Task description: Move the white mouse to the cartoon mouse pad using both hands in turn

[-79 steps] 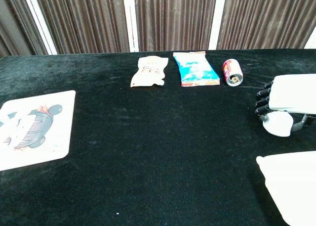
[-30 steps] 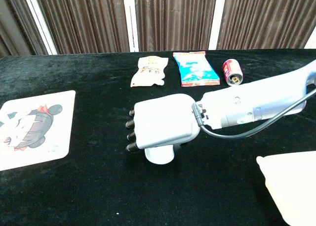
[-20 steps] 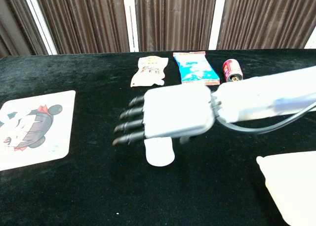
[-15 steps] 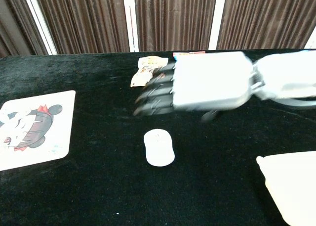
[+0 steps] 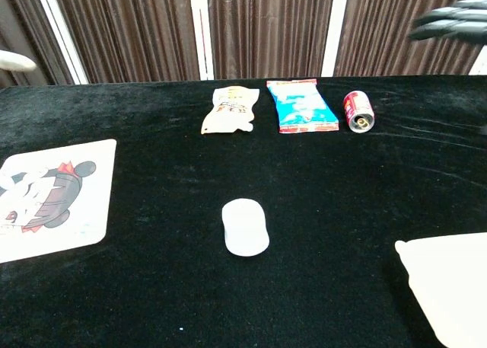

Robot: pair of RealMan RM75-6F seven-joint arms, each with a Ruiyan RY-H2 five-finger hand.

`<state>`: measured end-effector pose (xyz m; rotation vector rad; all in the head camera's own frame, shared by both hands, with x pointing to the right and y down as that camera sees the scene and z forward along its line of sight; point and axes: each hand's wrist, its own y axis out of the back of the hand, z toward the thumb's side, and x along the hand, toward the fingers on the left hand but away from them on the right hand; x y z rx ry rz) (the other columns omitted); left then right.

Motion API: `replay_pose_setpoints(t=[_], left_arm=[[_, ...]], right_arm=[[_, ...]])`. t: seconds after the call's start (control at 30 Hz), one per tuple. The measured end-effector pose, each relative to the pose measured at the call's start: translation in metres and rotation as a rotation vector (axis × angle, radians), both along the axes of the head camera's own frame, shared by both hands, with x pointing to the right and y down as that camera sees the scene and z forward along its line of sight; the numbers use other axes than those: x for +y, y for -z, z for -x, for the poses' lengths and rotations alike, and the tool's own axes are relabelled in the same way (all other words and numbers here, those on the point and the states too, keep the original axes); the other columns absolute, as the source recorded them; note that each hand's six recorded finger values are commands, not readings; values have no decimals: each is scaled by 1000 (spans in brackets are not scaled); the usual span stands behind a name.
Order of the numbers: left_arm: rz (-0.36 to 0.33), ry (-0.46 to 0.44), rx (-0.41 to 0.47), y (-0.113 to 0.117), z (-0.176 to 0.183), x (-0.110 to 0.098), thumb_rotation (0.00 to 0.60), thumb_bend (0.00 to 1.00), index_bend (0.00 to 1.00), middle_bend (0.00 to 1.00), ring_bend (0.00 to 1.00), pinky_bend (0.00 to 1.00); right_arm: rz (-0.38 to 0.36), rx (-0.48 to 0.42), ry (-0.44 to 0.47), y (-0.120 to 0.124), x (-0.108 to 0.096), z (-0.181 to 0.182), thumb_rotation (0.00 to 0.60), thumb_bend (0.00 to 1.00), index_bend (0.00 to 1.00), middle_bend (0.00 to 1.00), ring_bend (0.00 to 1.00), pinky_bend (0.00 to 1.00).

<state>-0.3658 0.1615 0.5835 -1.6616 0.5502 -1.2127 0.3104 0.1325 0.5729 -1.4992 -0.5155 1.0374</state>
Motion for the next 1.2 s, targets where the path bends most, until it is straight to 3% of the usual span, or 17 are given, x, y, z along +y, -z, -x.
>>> replay_pose_setpoints(t=[0.1,0.3,0.47,0.67,0.87,1.2], left_arm=[[2,-111,-47,-12,-28,-2,600,0,0,0,0,0],[-48,-387,-64,-37,-119,-5,600,0,46,0,0,0],[-91,-577,-63,-52,-184,0,600,0,66,0,0,0],[-130,-759,-121,-73,-231,6,600,0,73,0,0,0],[-148,-824,-174,-86,-251,8,600,0,73,0,0,0],[-150,-863,-186,-98,-265,15,600,0,98,0,0,0]], right_arm=[[10,-15,-145,9,14,-31,600,0,0,0,0,0],[7,-29,-327,21,40,-61,600,0,0,0,0,0],[-11,-31,-399,26,51,-72,600,0,0,0,0,0],[-19,-34,-443,24,57,-83,600,0,0,0,0,0],[-15,-36,-468,22,56,-93,600,0,0,0,0,0],[-25,-63,-496,25,50,-100,600,0,0,0,0,0]])
